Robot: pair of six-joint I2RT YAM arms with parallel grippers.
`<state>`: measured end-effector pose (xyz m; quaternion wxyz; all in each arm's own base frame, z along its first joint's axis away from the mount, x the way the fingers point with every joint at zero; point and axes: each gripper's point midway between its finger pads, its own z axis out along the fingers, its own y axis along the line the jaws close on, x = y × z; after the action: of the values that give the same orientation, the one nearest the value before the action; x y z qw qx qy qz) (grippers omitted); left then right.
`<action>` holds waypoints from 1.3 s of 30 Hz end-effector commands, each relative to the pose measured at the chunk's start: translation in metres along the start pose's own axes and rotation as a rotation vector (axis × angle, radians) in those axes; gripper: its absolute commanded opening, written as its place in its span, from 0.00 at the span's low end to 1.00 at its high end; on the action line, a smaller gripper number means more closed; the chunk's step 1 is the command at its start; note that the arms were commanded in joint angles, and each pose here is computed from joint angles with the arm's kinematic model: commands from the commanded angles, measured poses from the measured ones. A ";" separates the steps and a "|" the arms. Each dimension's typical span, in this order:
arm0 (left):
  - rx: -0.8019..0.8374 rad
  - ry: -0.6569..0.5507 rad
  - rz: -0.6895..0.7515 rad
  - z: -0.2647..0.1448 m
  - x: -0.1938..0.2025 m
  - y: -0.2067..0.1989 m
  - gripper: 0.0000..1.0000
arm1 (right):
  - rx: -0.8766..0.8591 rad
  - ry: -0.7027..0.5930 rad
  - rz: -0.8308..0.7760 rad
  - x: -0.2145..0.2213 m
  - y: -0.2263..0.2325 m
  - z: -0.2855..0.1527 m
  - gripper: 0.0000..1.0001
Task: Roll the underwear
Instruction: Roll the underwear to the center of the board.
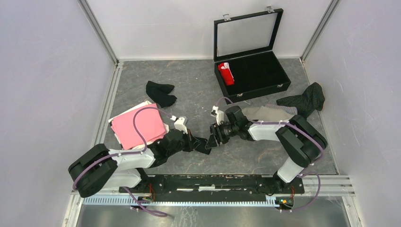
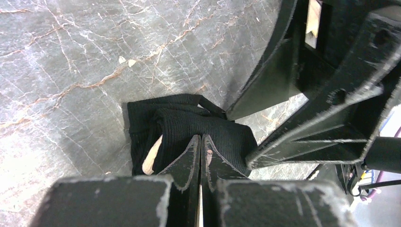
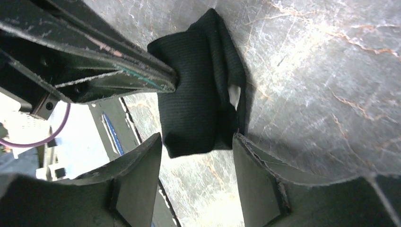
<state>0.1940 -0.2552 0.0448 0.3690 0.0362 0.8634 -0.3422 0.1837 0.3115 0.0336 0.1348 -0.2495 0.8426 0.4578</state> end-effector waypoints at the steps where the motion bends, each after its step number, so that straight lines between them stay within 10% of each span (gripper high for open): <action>1: -0.224 0.089 0.020 -0.006 0.034 0.060 0.02 | 0.100 -0.033 -0.116 -0.018 -0.001 -0.015 0.64; 9: -0.227 0.096 0.019 -0.009 0.040 0.064 0.02 | 0.235 -0.142 -0.287 -0.049 -0.005 -0.040 0.98; 28: -0.208 0.119 0.024 -0.005 0.046 0.063 0.02 | 0.095 0.009 -0.264 -0.042 -0.012 0.004 0.97; 39: -0.203 0.121 0.029 -0.003 0.045 0.061 0.02 | 0.061 0.152 -0.260 -0.008 -0.016 0.018 0.73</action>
<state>0.2021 -0.2594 0.0439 0.3855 0.0299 0.8534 -0.3495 0.2199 0.3290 0.0342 0.1791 -0.3705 0.8178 0.4023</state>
